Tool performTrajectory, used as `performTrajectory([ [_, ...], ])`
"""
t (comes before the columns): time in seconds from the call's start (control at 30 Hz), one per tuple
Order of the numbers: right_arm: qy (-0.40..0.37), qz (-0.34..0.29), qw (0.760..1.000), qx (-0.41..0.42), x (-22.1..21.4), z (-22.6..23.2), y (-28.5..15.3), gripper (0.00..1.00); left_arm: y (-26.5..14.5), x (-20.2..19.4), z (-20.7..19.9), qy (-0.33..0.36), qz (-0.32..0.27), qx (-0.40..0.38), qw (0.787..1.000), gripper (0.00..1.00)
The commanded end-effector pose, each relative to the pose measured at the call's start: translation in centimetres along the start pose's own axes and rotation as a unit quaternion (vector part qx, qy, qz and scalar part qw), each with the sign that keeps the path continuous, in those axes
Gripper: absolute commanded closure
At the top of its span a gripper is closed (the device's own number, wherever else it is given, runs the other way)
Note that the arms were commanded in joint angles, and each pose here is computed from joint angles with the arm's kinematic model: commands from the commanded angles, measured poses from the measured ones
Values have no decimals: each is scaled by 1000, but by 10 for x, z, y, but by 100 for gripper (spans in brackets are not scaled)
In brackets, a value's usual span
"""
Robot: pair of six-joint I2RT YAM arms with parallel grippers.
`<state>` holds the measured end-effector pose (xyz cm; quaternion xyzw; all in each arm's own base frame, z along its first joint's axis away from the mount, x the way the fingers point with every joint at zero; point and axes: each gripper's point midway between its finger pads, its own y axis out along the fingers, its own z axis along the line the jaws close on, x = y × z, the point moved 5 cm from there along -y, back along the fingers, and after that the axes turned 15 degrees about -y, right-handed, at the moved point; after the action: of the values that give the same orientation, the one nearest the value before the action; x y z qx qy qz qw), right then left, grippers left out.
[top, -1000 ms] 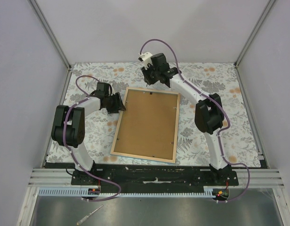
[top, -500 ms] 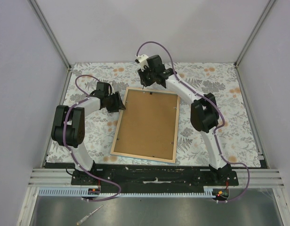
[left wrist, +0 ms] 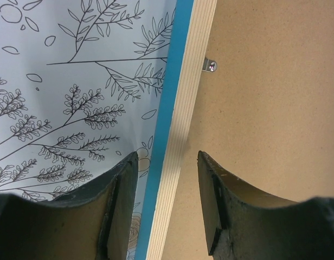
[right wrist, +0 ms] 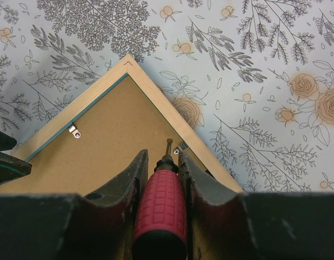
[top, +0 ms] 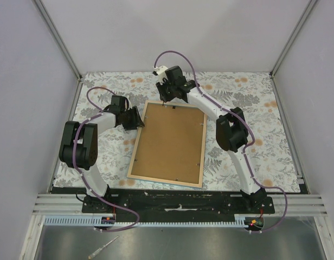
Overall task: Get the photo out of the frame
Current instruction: Release the photo frame item from the photo frame.
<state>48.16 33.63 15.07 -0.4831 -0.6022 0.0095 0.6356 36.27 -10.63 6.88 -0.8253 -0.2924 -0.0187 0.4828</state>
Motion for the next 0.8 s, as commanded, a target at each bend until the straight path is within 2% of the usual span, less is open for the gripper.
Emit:
performTrajectory([
  [0.0, -6, -19, 999, -28, 17, -9, -2, 100, 1, 6, 0, -5, -20, 1, 1000, 46],
  [0.77, -32, 9, 998, -57, 6, -18, -4, 100, 5, 3, 11, -10, -21, 24, 999, 47],
])
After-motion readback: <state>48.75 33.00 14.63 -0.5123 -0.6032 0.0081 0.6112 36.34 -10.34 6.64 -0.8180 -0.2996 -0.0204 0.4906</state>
